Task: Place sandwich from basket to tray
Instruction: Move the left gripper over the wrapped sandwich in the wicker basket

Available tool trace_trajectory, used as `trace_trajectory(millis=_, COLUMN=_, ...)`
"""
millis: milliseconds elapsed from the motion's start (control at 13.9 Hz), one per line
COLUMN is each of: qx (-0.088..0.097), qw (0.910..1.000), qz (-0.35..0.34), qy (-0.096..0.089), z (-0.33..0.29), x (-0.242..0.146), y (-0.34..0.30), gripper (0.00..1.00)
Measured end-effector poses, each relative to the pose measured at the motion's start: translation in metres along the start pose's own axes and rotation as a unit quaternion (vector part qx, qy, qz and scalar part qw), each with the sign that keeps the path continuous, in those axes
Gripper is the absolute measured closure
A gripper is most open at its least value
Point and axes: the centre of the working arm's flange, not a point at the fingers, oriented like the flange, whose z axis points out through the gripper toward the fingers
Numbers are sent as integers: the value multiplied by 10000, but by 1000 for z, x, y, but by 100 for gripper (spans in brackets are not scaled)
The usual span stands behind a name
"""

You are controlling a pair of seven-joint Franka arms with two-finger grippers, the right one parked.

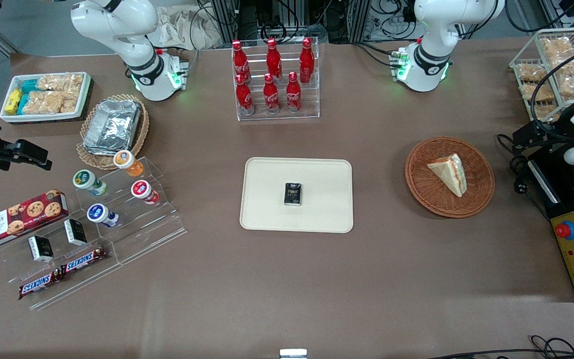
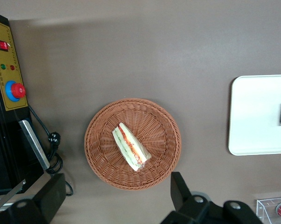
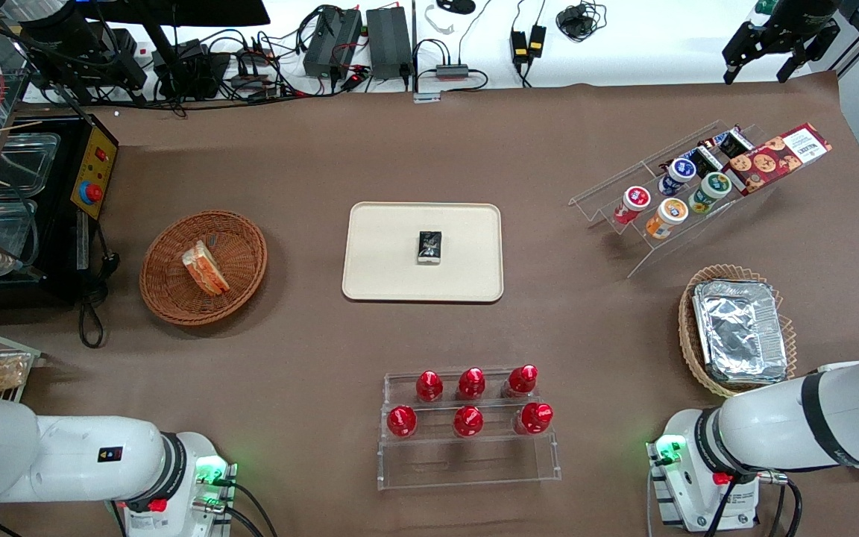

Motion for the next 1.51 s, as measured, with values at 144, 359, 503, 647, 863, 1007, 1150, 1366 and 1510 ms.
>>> trace_trajectory(millis=144, qx=-2, qw=10000, qz=-18, qy=-31, z=3, x=2, y=0, gripper=0)
trace_trajectory(millis=359, qx=-3, qw=10000, qz=-33, qy=-50, z=6, x=3, y=-1, gripper=0)
trace_trajectory(millis=503, qx=-4, qw=9996, qz=-270, qy=-99, z=11, x=6, y=-2, gripper=0)
trace_trajectory(millis=647, qx=0, qw=9974, qz=-689, qy=-191, z=23, x=11, y=-2, gripper=0)
trace_trajectory(millis=863, qx=15, qw=9930, qz=-1135, qy=-334, z=41, x=18, y=-2, gripper=0)
trace_trajectory(millis=1007, qx=33, qw=9857, qz=-1654, qy=-313, z=56, x=20, y=-2, gripper=0)
trace_trajectory(millis=1150, qx=41, qw=9779, qz=-2072, qy=-267, z=83, x=19, y=-2, gripper=0)
trace_trajectory(millis=1366, qx=74, qw=9518, qz=-3051, qy=-298, z=123, x=8, y=1, gripper=0)
trace_trajectory(millis=1510, qx=80, qw=9419, qz=-3347, qy=-265, z=147, x=-2, y=8, gripper=0)
